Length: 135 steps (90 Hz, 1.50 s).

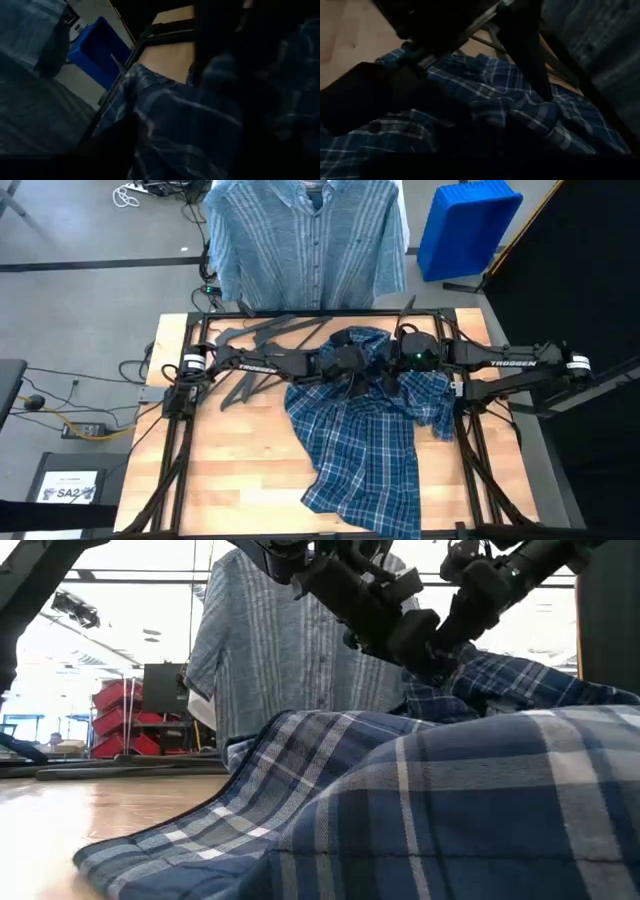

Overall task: Hang clothes
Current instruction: Insert the black hanger into the blue shirt

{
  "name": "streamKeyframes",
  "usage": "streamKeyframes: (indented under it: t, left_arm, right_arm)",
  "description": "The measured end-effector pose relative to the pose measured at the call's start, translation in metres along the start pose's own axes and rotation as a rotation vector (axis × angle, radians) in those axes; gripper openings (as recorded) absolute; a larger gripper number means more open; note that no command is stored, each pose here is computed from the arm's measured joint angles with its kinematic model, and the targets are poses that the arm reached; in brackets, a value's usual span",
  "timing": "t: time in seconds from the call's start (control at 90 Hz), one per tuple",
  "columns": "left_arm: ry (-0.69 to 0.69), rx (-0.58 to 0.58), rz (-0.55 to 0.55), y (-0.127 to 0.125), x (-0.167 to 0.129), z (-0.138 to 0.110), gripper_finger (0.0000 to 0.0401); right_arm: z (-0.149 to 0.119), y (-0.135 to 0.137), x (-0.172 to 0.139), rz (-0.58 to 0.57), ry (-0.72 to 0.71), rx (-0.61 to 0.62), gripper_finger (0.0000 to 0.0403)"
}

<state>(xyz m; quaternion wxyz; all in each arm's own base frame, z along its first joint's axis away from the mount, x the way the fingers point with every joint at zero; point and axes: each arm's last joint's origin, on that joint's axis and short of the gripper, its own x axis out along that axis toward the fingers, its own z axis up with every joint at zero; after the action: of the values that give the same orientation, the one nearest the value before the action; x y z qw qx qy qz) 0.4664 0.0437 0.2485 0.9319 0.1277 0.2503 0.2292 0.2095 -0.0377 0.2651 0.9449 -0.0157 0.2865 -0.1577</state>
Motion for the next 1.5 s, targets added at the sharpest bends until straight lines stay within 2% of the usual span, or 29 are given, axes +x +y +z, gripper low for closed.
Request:
streamKeyframes:
  t: [0.178,0.356,0.478,0.656,0.711,0.956,1.178,1.5]
  left_arm:
    - [-0.005,-0.002,0.004,0.0,0.0,0.0,0.0249]
    - [0.004,-0.007,0.106,0.003,0.0,0.001,0.0216]
    - [0.017,0.027,0.163,0.005,0.0,0.001,0.016]
    - [0.023,0.052,0.175,0.005,0.0,0.0,0.0033]
    - [0.022,0.052,0.176,0.005,0.0,0.0,0.0012]
    - [0.021,0.068,0.179,0.005,0.0,0.001,0.0001]
    - [0.05,0.08,0.222,0.007,0.0,-0.002,0.0]
    - [0.08,0.081,0.252,0.018,0.005,-0.006,0.0]
  right_arm:
    - [0.001,0.006,-0.001,-0.001,-0.012,-0.033,0.0]
    - [0.003,0.009,-0.002,-0.027,-0.034,-0.046,0.0]
    - [0.003,0.009,-0.002,-0.049,-0.033,-0.046,0.0]
    - [0.003,0.009,-0.002,-0.051,-0.033,-0.046,0.0]
    - [0.003,0.009,-0.002,-0.051,-0.034,-0.045,0.0]
    - [0.009,0.008,-0.003,-0.056,-0.088,-0.068,0.0]
    - [0.012,0.002,-0.002,-0.137,-0.119,-0.069,0.0002]
    - [0.012,-0.013,0.0,-0.191,-0.11,-0.035,0.0041]
